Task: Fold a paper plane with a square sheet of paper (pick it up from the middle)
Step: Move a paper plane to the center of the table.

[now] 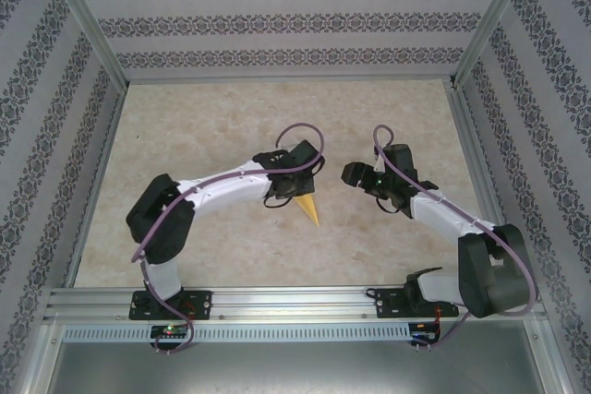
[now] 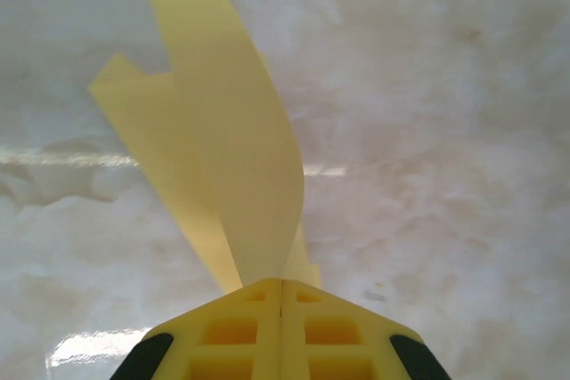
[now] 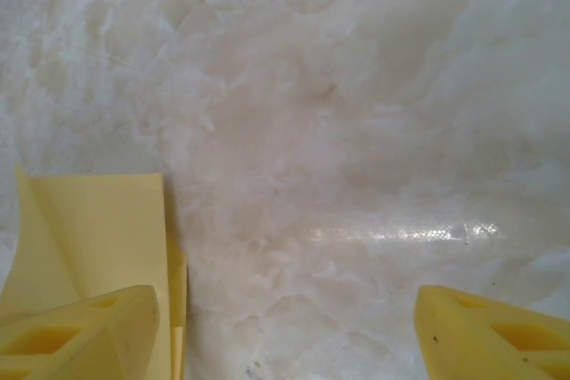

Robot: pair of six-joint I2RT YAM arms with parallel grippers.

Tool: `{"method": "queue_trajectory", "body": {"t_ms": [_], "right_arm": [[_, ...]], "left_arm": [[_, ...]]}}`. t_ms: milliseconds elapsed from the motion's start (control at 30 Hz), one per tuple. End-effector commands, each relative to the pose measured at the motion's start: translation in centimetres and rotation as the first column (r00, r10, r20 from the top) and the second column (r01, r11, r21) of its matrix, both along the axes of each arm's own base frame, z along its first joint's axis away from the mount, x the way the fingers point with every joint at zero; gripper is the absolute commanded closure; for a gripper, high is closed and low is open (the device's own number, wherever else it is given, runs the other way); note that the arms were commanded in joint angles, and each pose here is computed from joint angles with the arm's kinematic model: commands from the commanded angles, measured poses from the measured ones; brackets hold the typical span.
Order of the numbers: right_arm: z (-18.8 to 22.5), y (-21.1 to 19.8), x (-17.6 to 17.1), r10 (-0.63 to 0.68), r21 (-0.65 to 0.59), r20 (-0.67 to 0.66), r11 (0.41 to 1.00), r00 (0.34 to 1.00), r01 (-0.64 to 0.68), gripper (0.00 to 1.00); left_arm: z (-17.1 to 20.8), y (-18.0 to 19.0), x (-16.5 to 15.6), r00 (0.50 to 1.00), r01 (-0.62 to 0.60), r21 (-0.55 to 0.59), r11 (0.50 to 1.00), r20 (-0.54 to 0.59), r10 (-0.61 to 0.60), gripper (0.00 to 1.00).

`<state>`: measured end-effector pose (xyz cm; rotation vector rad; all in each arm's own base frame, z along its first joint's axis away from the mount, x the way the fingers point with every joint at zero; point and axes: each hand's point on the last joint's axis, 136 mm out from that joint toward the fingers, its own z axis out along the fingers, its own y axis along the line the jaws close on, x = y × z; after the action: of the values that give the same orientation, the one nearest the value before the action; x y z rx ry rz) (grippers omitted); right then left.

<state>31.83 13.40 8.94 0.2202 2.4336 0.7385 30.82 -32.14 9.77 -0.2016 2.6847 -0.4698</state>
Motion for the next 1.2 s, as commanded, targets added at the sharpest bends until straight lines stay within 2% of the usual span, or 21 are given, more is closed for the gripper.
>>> {"method": "queue_trajectory", "body": {"t_ms": [0, 200, 367, 467, 567, 733, 867, 1000, 1167], "right_arm": [[2.5, 1.1, -0.1, 0.070, -0.003, 0.050, 0.998, 0.996, -0.070, 0.24], [3.5, 2.1, -0.7, 0.085, -0.007, 0.031, 0.996, 0.996, -0.085, 0.24], [4.1, 3.7, -1.0, 0.086, 0.007, 0.030, 0.996, 0.996, -0.086, 0.24], [4.6, 3.9, -0.8, 0.052, 0.025, 0.044, 0.998, 0.998, -0.054, 0.22], [5.4, 4.3, -0.7, 0.042, 0.046, 0.062, 0.998, 0.997, -0.045, 0.21], [5.3, 5.5, -0.8, 0.049, 0.051, 0.056, 0.997, 0.997, -0.052, 0.22], [4.2, 6.6, -0.9, 0.057, 0.051, 0.024, 0.997, 0.998, -0.058, 0.28], [3.2, 7.9, -0.9, 0.082, 0.051, -0.005, 0.995, 0.997, -0.082, 0.40], [2.1, 9.7, -1.0, 0.135, 0.039, -0.036, 0.990, 0.990, -0.133, 0.55]], "left_arm": [[3.0, -2.5, 2.0, 0.992, 0.095, -0.253, 0.963, 0.104, -0.071, 1.00], [3.3, -2.3, 2.6, 0.983, 0.158, -0.393, 0.906, 0.152, -0.105, 1.00], [5.6, -1.3, 2.9, 0.968, 0.185, -0.422, 0.887, 0.236, -0.089, 1.00], [6.9, -0.3, 2.8, 0.955, 0.196, -0.377, 0.905, 0.282, -0.089, 1.00], [6.0, 0.7, 3.1, 0.958, 0.171, -0.357, 0.918, 0.277, -0.071, 1.00], [3.0, 0.8, 3.8, 0.972, 0.139, -0.415, 0.899, 0.229, -0.044, 1.00], [0.9, 1.1, 4.3, 0.976, 0.110, -0.433, 0.895, 0.218, -0.015, 1.00], [-1.7, 1.3, 4.1, 0.983, 0.082, -0.453, 0.888, 0.181, 0.001, 1.00], [-4.4, 3.2, 3.2, 0.991, 0.012, -0.411, 0.912, 0.127, 0.044, 1.00]]}}
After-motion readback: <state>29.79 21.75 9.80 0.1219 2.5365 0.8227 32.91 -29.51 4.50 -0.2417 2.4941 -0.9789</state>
